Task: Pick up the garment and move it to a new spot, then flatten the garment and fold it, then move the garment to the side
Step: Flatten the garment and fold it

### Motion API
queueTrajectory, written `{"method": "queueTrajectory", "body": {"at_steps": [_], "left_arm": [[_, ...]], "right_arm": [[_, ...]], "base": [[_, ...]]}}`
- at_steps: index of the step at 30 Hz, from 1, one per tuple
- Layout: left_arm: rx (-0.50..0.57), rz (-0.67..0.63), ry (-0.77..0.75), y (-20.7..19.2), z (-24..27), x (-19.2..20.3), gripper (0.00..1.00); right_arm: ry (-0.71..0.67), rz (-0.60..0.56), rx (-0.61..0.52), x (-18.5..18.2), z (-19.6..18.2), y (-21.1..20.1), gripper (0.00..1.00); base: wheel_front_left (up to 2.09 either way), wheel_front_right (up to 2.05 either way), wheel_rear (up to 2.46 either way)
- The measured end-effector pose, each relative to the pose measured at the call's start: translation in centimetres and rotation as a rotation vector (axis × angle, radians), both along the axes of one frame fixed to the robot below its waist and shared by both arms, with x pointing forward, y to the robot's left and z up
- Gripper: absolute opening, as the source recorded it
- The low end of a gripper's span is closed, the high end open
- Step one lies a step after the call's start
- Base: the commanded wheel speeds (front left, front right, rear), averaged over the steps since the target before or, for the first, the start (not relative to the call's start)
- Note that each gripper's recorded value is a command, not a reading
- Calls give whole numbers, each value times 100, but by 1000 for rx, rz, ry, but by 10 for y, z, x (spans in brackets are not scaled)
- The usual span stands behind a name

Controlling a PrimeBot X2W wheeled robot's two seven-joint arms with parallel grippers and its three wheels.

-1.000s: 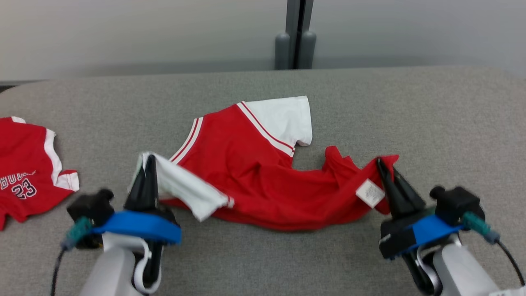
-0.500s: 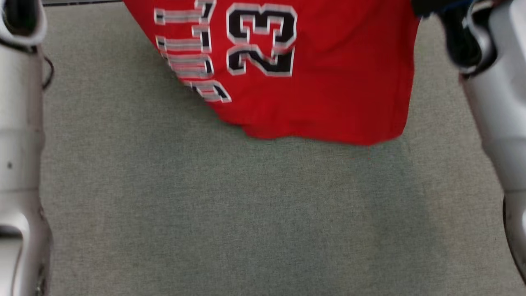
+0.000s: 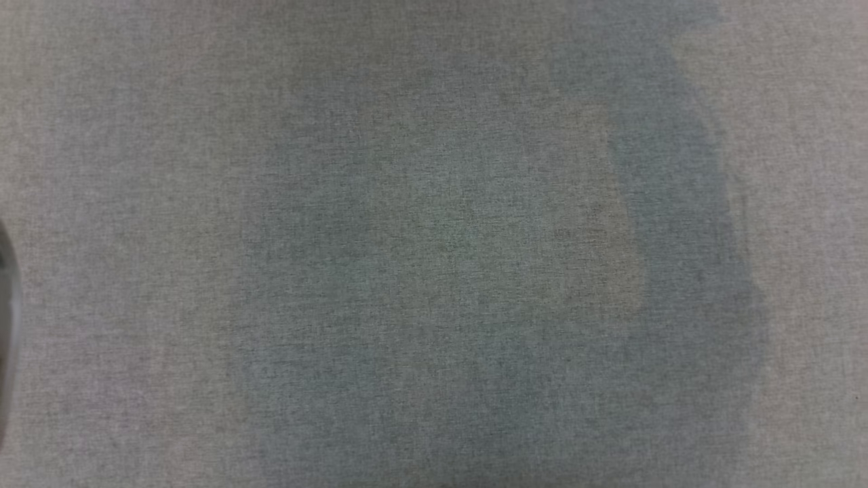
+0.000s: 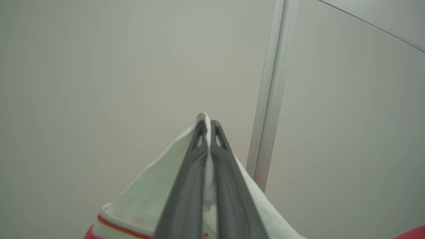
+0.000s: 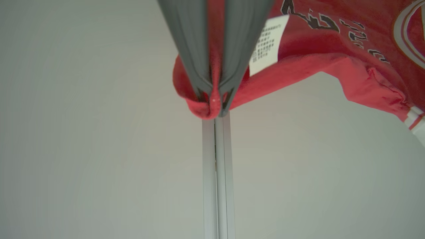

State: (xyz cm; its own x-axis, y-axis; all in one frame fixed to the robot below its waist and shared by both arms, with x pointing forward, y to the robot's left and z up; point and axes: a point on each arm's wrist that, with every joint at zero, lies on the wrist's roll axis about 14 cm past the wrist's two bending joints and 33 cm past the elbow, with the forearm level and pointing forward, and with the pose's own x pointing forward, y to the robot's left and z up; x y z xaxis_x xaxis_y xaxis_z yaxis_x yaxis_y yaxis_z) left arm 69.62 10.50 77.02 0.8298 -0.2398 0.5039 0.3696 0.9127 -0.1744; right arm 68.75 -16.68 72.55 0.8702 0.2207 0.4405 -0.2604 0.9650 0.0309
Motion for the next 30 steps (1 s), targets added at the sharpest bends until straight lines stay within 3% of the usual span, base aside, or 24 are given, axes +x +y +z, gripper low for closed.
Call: {"method": "queueTrajectory", "body": {"at_steps": [6, 13, 18, 25, 30], "left_arm": [[3, -15, 115, -7, -67, 2, 0], [-67, -16, 329, 8, -189, -31, 0], [-125, 31, 393, 31, -237, -79, 0], [-216, 115, 489, 51, -282, -164, 0], [-212, 153, 600, 55, -319, -231, 0]], "right_arm": [[98, 31, -7, -1, -50, 7, 0], [249, 68, 11, -40, -140, 9, 0], [370, 77, 43, -86, -198, 4, 0], [491, 84, 100, -159, -245, 5, 0], [572, 85, 119, -212, -270, 8, 0]], "base": [[0, 0, 0], [0, 0, 0], [0, 0, 0], [0, 0, 0], [0, 0, 0]]}}
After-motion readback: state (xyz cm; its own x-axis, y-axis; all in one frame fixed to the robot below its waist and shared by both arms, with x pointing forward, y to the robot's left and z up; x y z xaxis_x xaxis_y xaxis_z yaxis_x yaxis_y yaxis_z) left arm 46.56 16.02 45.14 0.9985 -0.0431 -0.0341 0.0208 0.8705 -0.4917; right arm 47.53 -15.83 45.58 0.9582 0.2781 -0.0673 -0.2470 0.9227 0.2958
